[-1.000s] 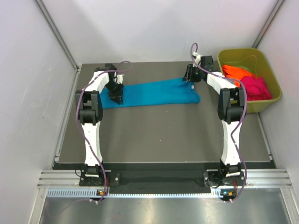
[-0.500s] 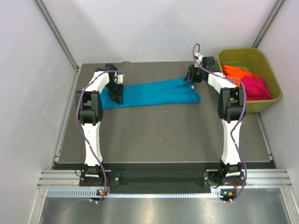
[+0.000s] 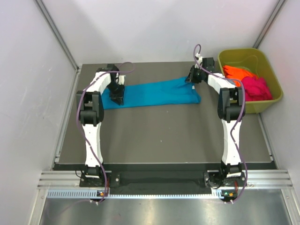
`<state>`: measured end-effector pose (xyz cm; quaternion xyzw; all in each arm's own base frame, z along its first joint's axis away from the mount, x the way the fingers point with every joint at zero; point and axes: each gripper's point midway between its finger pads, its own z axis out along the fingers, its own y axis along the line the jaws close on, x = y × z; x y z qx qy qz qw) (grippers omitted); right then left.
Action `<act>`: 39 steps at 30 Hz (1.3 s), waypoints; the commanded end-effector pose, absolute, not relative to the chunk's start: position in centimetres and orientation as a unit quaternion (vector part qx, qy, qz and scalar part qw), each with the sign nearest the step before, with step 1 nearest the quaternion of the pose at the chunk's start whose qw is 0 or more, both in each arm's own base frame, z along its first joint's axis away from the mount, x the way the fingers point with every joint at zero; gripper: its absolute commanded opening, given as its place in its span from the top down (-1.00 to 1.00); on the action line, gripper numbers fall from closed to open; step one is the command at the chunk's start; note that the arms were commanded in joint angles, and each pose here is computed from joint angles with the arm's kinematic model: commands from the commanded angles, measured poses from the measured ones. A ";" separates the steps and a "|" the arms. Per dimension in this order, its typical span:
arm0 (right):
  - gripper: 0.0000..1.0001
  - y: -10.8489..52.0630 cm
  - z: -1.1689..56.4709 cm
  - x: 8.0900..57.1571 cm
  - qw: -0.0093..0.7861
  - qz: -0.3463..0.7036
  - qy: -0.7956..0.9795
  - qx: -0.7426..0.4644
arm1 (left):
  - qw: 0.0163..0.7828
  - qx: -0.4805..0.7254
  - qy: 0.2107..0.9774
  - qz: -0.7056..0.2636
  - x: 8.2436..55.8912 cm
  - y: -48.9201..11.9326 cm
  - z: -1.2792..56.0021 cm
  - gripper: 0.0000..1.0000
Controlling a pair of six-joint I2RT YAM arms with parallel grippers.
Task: Fold and stack the t-shirts
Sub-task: Fold the tshirt
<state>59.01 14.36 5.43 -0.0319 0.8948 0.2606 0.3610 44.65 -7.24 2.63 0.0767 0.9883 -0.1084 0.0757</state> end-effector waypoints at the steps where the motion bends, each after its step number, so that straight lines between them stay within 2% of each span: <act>1: 0.77 15.0 8.0 61.6 0.407 0.276 0.870 -0.041 | 0.064 0.089 0.989 -0.099 43.7 -7.3 2.6 0.41; 12: 0.72 14.6 9.3 64.2 0.450 0.256 0.854 -0.043 | 0.061 0.098 0.989 -0.089 43.3 -7.5 2.7 0.42; 16: 0.64 14.2 9.3 64.6 0.456 0.245 0.855 -0.035 | 0.059 0.100 0.990 -0.086 43.1 -7.7 2.5 0.42; 17: 0.58 14.2 9.3 64.6 0.456 0.243 0.856 -0.033 | 0.058 0.101 0.989 -0.086 43.1 -7.7 2.5 0.42; 18: 0.30 14.1 9.4 64.6 0.457 0.239 0.856 -0.034 | 0.059 0.101 0.989 -0.086 43.1 -7.8 2.6 0.42; 21: -0.01 14.0 11.4 64.5 0.471 0.228 0.851 -0.039 | 0.071 0.103 0.989 -0.081 43.6 -7.7 3.3 0.39; 24: -0.11 14.4 15.1 64.1 0.496 0.226 0.837 -0.058 | 0.098 0.102 0.987 -0.071 44.7 -7.5 4.6 0.32; 30: -0.06 18.0 19.2 62.3 0.510 0.256 0.813 -0.115 | 0.127 0.095 0.985 -0.070 45.9 -7.6 5.9 0.22; 34: 0.03 21.7 18.0 60.7 0.483 0.296 0.812 -0.141 | 0.119 0.091 0.986 -0.076 45.4 -7.8 5.7 0.21; 36: 0.18 23.7 16.8 60.1 0.469 0.309 0.813 -0.153 | 0.121 0.091 0.985 -0.081 45.3 -8.0 6.1 0.21; 39: 0.22 26.3 15.5 59.6 0.456 0.322 0.813 -0.165 | 0.119 0.089 0.985 -0.088 44.8 -8.2 6.3 0.21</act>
